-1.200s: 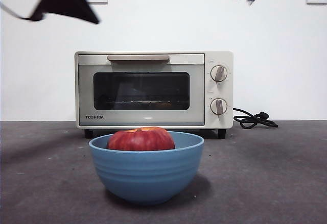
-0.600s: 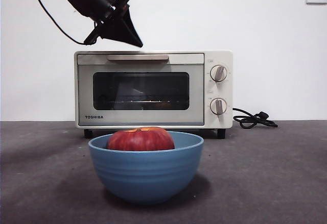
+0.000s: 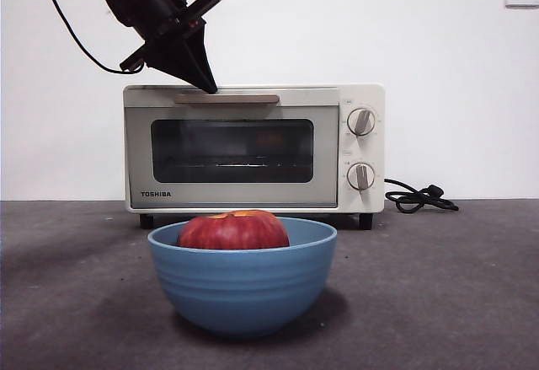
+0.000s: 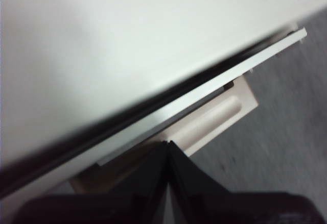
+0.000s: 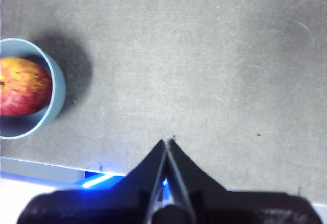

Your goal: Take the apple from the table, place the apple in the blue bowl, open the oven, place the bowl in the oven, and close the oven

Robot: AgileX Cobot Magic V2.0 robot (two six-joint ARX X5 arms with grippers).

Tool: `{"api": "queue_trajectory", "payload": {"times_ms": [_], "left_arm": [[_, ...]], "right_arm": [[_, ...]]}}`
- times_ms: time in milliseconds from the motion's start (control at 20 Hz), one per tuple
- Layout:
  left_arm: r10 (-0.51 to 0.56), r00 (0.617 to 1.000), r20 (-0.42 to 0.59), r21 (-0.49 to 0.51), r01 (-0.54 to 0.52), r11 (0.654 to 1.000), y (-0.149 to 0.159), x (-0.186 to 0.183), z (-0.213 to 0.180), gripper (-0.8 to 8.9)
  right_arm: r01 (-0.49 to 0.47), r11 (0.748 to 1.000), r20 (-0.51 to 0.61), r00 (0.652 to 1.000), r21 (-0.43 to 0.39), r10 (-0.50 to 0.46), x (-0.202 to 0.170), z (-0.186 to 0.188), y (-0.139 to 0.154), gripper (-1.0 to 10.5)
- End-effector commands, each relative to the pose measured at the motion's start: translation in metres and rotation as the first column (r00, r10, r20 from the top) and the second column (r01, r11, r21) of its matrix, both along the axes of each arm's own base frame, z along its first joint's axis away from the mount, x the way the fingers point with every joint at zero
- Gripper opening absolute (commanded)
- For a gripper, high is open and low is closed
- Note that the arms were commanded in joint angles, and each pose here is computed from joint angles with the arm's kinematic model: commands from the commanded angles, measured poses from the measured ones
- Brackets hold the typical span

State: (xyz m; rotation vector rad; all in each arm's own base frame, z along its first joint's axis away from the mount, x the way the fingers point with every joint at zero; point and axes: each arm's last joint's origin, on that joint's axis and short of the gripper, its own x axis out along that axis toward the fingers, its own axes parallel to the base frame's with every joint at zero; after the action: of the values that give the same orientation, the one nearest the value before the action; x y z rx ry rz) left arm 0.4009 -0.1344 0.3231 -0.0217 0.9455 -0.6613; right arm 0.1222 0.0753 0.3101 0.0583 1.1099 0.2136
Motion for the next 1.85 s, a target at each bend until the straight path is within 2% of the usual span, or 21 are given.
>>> {"api": "queue_trajectory", "payload": {"times_ms": [50,150,450,700,1150,1450,1850], "left_arm": [[-0.031,0.993,-0.116,0.101,0.043,0.994,-0.003,0.001,-0.033,-0.06],[-0.026,0.991,-0.130,0.136,0.044,0.990,-0.007,-0.002,-0.036,-0.06],[-0.063,0.989,-0.137,0.161,0.085,0.983,-0.025,-0.010,-0.040,-0.06],[-0.057,0.984,-0.169,0.188,0.089,0.978,-0.026,-0.015,-0.060,-0.06],[0.022,0.999,-0.044,0.113,-0.017,0.993,-0.012,-0.049,-0.083,-0.06],[0.060,0.997,-0.050,0.102,-0.055,0.993,-0.007,-0.068,-0.116,-0.06],[0.022,0.993,-0.117,0.134,-0.006,0.991,-0.013,-0.090,-0.147,-0.06]], "right_arm": [[0.009,1.000,0.003,1.000,0.008,-0.009,0.001,-0.002,0.001,-0.1],[0.008,1.000,0.005,1.000,0.009,-0.008,0.001,-0.002,0.001,-0.1],[0.007,1.000,0.015,1.000,0.012,-0.007,0.002,-0.001,0.001,-0.1],[0.007,1.000,0.048,0.999,0.021,-0.008,0.005,0.000,0.002,-0.1],[-0.008,0.999,0.116,0.993,0.051,0.002,0.010,0.004,0.005,-0.1],[-0.008,0.999,0.120,0.993,0.041,0.003,0.010,0.004,0.005,-0.1],[-0.011,0.999,0.120,0.993,0.039,0.006,0.010,0.004,0.005,-0.1]]}}
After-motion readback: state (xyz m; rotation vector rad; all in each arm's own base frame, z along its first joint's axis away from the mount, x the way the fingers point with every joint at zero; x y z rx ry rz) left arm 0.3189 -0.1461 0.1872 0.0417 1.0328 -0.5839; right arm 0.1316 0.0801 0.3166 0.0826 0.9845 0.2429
